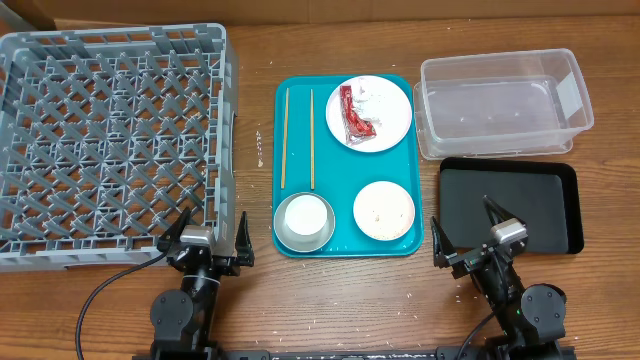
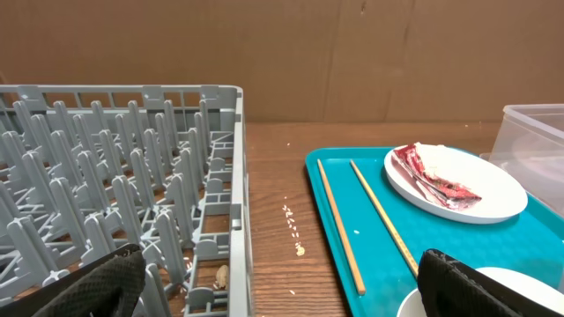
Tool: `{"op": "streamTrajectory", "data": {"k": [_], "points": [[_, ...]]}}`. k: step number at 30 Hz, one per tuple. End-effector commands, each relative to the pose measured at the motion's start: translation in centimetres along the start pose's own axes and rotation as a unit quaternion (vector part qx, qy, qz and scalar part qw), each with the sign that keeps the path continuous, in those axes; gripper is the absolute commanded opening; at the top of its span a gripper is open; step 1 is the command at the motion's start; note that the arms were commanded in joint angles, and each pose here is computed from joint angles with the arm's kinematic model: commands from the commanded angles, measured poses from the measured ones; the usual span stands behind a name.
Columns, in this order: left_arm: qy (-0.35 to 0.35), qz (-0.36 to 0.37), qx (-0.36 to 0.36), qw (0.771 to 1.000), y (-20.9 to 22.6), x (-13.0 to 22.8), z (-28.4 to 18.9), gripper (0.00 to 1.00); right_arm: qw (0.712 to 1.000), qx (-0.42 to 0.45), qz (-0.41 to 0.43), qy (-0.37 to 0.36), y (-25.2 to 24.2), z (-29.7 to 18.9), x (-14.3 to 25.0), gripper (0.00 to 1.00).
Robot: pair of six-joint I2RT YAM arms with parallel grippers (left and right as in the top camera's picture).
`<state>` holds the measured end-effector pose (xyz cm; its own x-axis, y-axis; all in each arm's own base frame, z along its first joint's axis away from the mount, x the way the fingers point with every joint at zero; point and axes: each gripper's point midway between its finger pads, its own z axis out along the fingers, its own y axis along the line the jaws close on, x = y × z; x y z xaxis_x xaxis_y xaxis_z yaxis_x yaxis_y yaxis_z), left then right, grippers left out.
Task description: Sort waste into correct bins and load items into the dishwasher
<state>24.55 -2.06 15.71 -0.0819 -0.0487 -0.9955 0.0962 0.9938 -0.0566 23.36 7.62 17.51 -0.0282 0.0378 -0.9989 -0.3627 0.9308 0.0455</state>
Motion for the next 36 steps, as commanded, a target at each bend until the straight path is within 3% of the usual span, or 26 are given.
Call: {"op": "streamTrajectory", "data": {"k": [1, 6, 11, 15, 22, 28, 33, 36], "points": [[0.002, -0.008, -0.004, 1.000, 0.2, 0.2, 0.0, 1.00, 1.000, 0.005, -0.002, -0.002, -0.2, 0.0, 0.2, 1.00], [-0.031, -0.020, 0.056, 0.998, -1.9, -1.5, -0.1, 1.00, 1.000, -0.023, 0.005, -0.009, 0.8, 0.0, -0.2, 1.00], [-0.137, -0.027, 0.096, 0.986, -3.3, -7.7, -1.6, 1.00, 0.991, -0.082, 0.086, -0.060, 2.8, -0.8, -4.2, 1.00], [-0.158, -0.034, 0.102, 0.982, -3.6, -11.4, -3.0, 1.00, 0.984, -0.087, 0.144, -0.062, 3.1, -1.6, -7.5, 1.00], [-0.045, -0.088, 0.103, 0.990, -4.2, -14.5, -3.1, 1.00, 0.981, -0.064, 0.177, 0.047, 3.2, -1.7, -11.2, 0.99], [0.086, -0.109, 0.098, 0.985, -4.6, -16.4, -0.9, 1.00, 0.964, -0.045, 0.187, 0.185, 3.0, 1.4, -13.8, 1.00], [0.206, -0.128, 0.079, 0.967, -4.4, -15.5, 1.8, 1.00, 0.927, -0.060, 0.231, 0.290, 3.8, 4.3, -13.3, 1.00], [0.252, -0.138, 0.084, 0.954, -4.7, -14.4, 3.1, 1.00, 0.906, -0.140, 0.240, 0.320, 6.0, 5.8, -12.5, 0.99]]}}
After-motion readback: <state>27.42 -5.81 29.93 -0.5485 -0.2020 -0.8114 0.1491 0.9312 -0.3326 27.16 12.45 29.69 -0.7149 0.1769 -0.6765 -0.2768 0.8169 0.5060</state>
